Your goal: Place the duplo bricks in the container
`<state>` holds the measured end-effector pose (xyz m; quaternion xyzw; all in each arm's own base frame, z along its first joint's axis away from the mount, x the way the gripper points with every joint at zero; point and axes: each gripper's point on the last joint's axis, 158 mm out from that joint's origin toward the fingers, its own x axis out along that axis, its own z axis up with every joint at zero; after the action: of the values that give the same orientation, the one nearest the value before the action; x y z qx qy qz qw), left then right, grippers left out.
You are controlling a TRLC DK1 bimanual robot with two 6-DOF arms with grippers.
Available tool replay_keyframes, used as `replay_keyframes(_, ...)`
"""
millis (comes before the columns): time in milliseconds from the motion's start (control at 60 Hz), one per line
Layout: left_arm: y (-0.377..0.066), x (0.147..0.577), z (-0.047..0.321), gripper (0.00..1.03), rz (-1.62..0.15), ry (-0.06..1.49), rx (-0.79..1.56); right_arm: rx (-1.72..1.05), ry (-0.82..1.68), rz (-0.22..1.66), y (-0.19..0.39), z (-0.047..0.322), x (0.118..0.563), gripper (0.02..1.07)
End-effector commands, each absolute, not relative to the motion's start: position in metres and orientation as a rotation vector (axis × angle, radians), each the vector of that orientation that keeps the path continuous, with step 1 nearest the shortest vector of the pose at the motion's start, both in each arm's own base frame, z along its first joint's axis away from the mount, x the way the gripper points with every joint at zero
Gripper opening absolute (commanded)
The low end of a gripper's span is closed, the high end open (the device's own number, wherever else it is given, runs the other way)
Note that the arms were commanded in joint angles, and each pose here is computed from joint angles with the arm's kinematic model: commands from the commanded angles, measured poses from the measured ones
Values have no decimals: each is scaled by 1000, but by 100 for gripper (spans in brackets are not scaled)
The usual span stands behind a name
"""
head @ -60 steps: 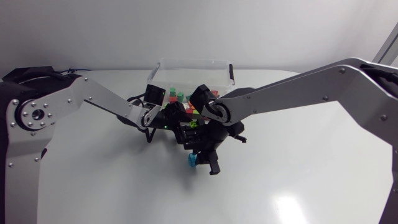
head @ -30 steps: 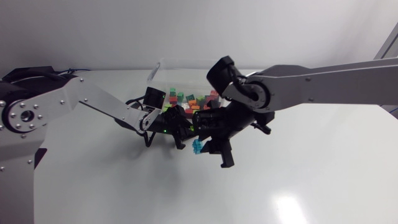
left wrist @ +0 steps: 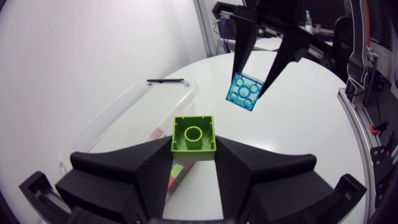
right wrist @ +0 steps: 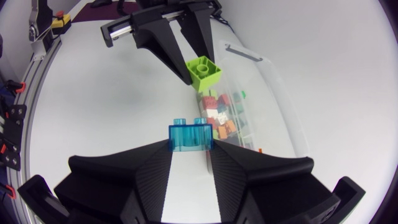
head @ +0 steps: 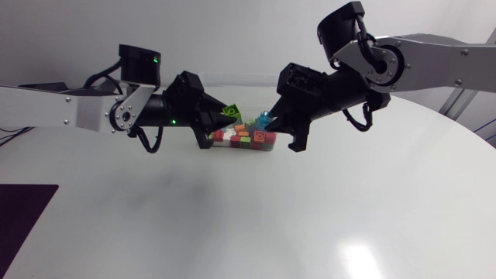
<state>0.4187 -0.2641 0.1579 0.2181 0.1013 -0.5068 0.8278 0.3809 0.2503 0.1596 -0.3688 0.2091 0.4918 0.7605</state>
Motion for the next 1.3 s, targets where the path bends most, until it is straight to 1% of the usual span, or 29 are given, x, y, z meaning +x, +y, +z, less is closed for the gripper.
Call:
replay_keyframes(0, -259, 428, 180, 20, -1047, 205, 408, -746, 387, 1018, 252, 192, 392, 21)
replay_keyframes(150, -247, 458, 209, 20, -975, 168, 341, -649, 313, 922, 249, 224, 424, 21)
replay_keyframes(300, -233, 502, 223, 20, -874, 160, 268, -565, 285, 852, 251, 236, 458, 21)
replay_keyframes(367, -227, 523, 223, 20, -832, 168, 243, -540, 279, 826, 251, 236, 472, 21)
replay_keyframes(517, -220, 554, 220, 20, -782, 180, 206, -475, 294, 790, 256, 224, 504, 21)
replay_keyframes(683, -215, 581, 206, 21, -723, 195, 199, -474, 330, 758, 264, 195, 531, 22)
replay_keyframes(717, -213, 586, 201, 21, -708, 202, 201, -477, 341, 758, 267, 187, 533, 27)
replay_keyframes(733, -213, 589, 199, 22, -699, 203, 203, -478, 346, 759, 268, 184, 534, 31)
replay_keyframes(783, -211, 596, 194, 30, -681, 209, 204, -485, 361, 755, 271, 174, 538, 45)
replay_keyframes(800, -211, 597, 193, 31, -678, 211, 205, -487, 366, 753, 272, 171, 539, 51)
replay_keyframes(817, -210, 600, 191, 38, -668, 213, 205, -489, 371, 752, 272, 167, 540, 58)
replay_keyframes(833, -210, 602, 190, 42, -662, 215, 206, -493, 374, 749, 273, 165, 541, 66)
replay_keyframes(850, -209, 604, 189, 49, -653, 216, 208, -497, 379, 740, 273, 163, 542, 71)
replay_keyframes(867, -208, 605, 189, 52, -648, 217, 209, -505, 380, 737, 274, 161, 543, 79)
replay_keyframes(883, -207, 608, 189, 60, -642, 218, 210, -508, 377, 733, 274, 161, 544, 82)
replay_keyframes(917, -206, 609, 189, 68, -636, 217, 211, -511, 375, 730, 274, 161, 544, 87)
replay_keyframes(950, -203, 611, 189, 77, -624, 218, 212, -514, 373, 723, 273, 162, 544, 91)
replay_keyframes(1017, -201, 610, 193, 88, -619, 220, 212, -518, 355, 713, 269, 173, 540, 92)
replay_keyframes(1150, -181, 599, 215, 96, -586, 203, 213, -530, 317, 670, 253, 199, 533, 92)
replay_keyframes(1283, -156, 578, 238, 98, -546, 187, 213, -533, 273, 606, 225, 229, 520, 93)
